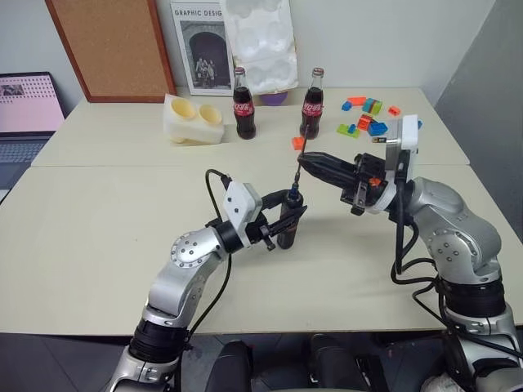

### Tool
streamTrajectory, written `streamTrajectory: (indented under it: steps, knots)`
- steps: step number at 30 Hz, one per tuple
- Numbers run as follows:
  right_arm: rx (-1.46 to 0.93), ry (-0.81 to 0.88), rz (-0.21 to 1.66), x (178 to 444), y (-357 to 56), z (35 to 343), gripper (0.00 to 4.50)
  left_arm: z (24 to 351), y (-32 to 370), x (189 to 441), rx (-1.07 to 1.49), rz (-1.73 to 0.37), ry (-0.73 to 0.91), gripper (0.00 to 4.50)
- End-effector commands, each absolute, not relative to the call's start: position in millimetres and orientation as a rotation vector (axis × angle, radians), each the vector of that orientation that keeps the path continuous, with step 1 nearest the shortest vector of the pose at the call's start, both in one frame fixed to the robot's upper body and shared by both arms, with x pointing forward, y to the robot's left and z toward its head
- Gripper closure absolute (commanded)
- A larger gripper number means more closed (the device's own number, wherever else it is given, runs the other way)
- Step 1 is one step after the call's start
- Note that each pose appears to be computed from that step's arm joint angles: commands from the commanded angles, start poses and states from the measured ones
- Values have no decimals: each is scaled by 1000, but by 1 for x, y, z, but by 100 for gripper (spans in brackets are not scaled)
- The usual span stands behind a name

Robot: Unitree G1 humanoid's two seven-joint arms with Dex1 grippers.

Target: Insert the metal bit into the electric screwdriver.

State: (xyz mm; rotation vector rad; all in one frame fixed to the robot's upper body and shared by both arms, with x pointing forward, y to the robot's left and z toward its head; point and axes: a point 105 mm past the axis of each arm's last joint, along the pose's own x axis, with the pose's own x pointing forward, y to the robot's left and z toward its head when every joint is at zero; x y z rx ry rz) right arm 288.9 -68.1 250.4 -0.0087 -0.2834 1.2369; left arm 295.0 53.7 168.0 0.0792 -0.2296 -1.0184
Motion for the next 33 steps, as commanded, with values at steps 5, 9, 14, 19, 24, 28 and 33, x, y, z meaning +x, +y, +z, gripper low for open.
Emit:
streamTrajectory:
  steps: [5, 9, 14, 19, 24, 28, 33]
  knots:
    - [-99, -206, 1311, 289, -64, 243, 450, 180, 54, 285, 117, -1070, -289, 284]
    - [-153, -184, 1350, 291, -65, 246, 450, 179, 52, 283, 142, -1091, -291, 284]
    - [-183, -152, 1387, 295, -68, 248, 450, 179, 52, 284, 136, -1083, -292, 285]
    - [-178, -137, 1389, 299, -73, 248, 450, 179, 55, 287, 128, -1060, -290, 285]
    - [-168, -139, 1393, 297, -74, 249, 450, 180, 58, 289, 118, -1040, -288, 285]
    - [-173, -135, 1403, 296, -73, 248, 450, 179, 57, 288, 118, -1048, -286, 285]
    - [-171, -132, 1406, 297, -71, 248, 410, 180, 55, 288, 123, -1055, -289, 285]
